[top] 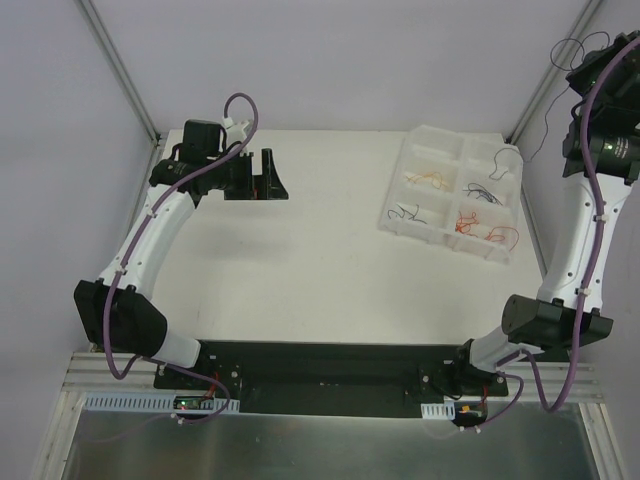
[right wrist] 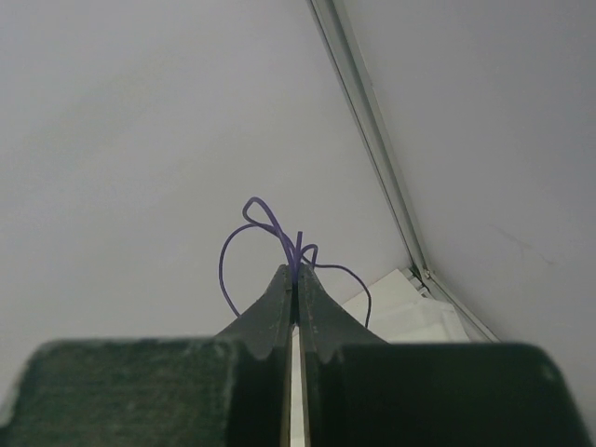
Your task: Untangle the cables
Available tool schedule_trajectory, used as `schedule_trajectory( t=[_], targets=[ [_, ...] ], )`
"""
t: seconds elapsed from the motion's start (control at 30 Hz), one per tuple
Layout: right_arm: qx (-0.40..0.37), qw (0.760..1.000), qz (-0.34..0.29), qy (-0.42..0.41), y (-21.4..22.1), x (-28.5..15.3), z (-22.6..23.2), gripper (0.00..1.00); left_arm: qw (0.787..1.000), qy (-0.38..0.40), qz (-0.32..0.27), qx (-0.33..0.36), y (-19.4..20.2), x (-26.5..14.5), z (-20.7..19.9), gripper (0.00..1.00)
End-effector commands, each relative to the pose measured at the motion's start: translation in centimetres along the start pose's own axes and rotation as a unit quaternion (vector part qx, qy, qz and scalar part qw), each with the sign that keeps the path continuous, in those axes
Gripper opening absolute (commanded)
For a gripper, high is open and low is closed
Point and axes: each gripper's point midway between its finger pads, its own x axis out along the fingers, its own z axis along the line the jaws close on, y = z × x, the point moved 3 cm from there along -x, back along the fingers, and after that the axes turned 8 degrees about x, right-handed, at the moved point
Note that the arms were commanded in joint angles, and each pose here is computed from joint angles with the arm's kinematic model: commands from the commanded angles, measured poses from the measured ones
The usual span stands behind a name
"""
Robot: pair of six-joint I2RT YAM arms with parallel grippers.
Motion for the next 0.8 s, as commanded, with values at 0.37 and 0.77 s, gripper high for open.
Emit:
schedule_trajectory(
  t=[0.37, 0.77],
  targets=[
    [0.001, 1.0, 0.003, 0.007, 0.8, 2.0, -0.5, 0.0, 1.0, 0.009, -0.012, 0.022, -1.3, 0.1, -0.4, 0.99],
    [0.017, 0.998, 0.056, 0.031, 5.8, 1.9, -3.0, 0.0, 1.0, 0.014, -0.011, 0.014, -1.5, 0.3, -0.4, 0.99]
  ],
)
